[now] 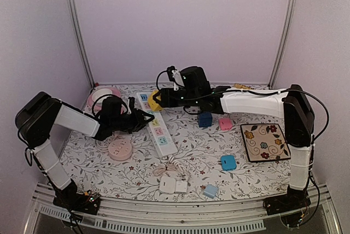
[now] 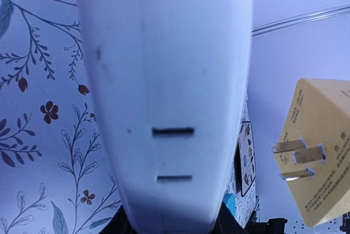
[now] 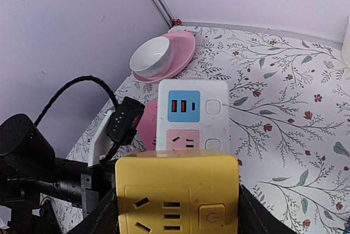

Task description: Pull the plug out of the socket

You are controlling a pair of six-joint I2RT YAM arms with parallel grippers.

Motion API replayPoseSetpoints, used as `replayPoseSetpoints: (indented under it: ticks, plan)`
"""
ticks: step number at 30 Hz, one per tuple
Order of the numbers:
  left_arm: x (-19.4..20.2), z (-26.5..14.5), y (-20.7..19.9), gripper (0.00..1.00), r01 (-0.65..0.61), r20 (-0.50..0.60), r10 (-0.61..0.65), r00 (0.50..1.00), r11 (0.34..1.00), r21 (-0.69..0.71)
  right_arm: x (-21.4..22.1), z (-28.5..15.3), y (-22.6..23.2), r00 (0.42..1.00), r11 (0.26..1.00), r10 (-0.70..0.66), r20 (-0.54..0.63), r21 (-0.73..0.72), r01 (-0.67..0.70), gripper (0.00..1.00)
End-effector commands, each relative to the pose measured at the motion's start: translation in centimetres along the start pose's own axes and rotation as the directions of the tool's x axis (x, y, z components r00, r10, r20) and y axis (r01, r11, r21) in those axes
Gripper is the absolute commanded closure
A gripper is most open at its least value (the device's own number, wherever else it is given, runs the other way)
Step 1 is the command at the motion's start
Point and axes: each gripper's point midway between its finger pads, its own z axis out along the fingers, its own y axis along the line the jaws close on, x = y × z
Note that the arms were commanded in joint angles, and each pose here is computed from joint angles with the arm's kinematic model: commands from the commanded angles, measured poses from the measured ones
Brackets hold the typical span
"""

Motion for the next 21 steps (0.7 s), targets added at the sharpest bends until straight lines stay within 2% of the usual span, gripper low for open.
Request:
replayPoseSetpoints:
  ticks: [1, 12, 21]
  plan:
    - [-1.8, 0.5, 0.6, 1.0, -0.075, 0.007, 0.075, 0.997, 0.997, -0.028, -2.3, -2.2, -1.7, 0.998, 0.998, 0.066, 0.023, -0.014, -0.066, 0.8]
    - [-3.2, 2.6, 2.8, 1.0, -0.115, -0.093, 0.109, 0.99, 0.991, -0.066, 3.4, -5.6, -6.5, 0.978, 0.979, 0.198, -0.066, 0.057, -0.195, 0.8]
    - [-3.3, 4.8, 4.1, 0.93, -0.127, -0.14, 0.114, 0.984, 0.988, -0.091, 9.4, -8.3, -10.4, 0.936, 0.941, 0.331, -0.121, 0.115, -0.318, 0.8]
